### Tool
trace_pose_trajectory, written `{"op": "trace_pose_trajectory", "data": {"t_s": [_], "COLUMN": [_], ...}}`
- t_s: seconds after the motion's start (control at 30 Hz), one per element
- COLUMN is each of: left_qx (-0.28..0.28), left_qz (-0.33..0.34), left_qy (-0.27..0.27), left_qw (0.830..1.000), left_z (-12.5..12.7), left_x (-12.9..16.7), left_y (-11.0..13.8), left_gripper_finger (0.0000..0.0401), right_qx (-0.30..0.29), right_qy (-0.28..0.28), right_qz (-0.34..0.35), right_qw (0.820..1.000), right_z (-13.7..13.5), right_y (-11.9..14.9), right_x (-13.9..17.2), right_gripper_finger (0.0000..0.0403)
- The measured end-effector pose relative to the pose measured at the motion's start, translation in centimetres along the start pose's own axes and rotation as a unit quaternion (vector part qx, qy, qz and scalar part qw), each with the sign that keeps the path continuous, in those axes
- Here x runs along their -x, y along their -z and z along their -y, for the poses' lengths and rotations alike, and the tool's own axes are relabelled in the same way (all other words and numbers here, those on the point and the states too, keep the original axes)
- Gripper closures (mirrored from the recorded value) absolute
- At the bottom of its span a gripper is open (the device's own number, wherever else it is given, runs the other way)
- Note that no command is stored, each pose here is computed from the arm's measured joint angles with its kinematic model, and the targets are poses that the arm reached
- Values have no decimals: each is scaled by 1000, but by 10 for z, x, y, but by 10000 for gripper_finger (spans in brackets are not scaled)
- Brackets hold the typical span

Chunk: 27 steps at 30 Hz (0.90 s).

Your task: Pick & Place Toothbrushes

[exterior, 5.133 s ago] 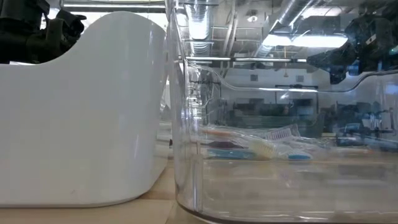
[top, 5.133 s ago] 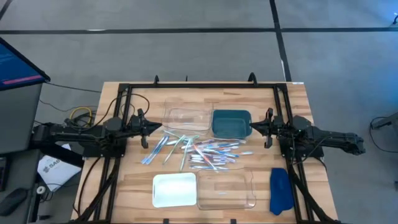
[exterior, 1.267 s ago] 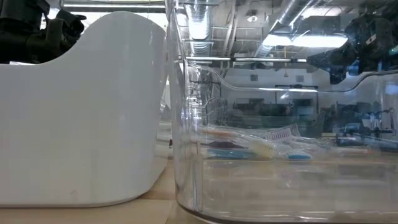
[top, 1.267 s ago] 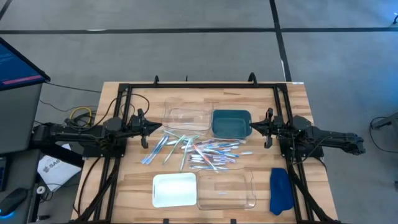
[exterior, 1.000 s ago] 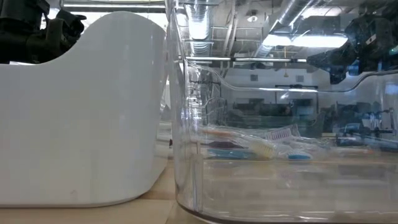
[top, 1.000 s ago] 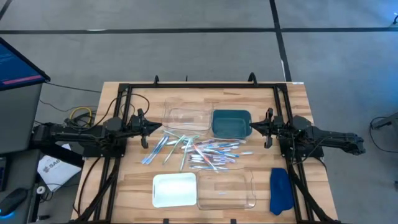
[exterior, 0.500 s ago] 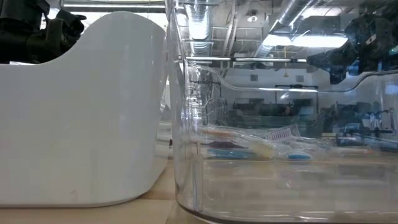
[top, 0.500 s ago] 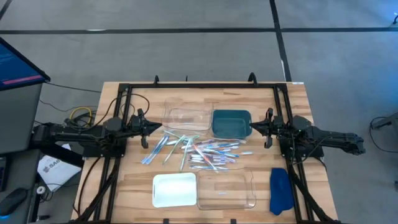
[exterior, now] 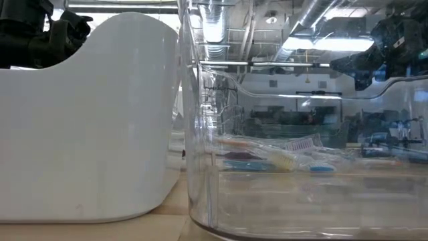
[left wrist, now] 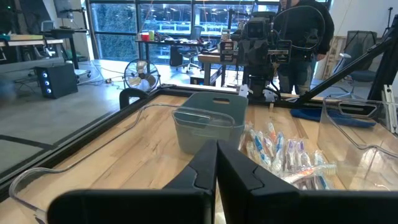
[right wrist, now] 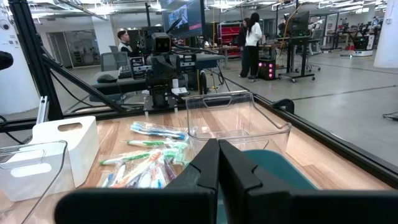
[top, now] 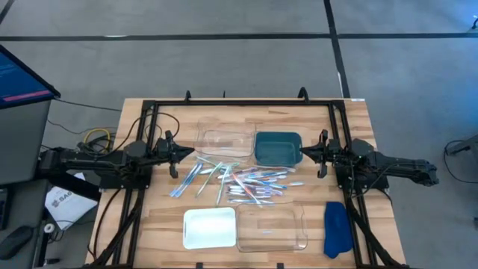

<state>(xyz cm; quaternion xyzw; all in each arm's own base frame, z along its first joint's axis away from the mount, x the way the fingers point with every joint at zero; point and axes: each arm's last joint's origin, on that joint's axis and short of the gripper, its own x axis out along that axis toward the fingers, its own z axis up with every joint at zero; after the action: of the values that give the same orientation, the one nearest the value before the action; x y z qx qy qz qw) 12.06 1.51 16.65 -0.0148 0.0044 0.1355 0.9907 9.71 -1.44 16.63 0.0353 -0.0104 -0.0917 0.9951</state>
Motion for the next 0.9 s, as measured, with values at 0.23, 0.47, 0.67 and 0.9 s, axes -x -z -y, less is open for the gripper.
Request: {"op": "trace_pose_trajectory", "data": {"t_s": [0.23,0.47,0.67,0.9], "left_qx": [0,5,44,82], "left_qz": [0,8,68,93], "left_qy": [0,-3,-30,-22], "left_qw": [1000,1000,996,992], "left_z": [0,0,-2,-1], "left_x": [0,0,1,1], "left_y": [0,-2,-13,-18], "left_gripper_finger": [398,398,398,398], "right_qx": [0,0,0,0], "right_qy": [0,0,0,0], "right_qz": [0,0,0,0], "right_qw": [1000,1000,1000,1000], "right_z": [0,0,0,0], "right_y": [0,0,0,0], "right_x": [0,0,0,0], "right_gripper_finger": [403,403,403,403]}}
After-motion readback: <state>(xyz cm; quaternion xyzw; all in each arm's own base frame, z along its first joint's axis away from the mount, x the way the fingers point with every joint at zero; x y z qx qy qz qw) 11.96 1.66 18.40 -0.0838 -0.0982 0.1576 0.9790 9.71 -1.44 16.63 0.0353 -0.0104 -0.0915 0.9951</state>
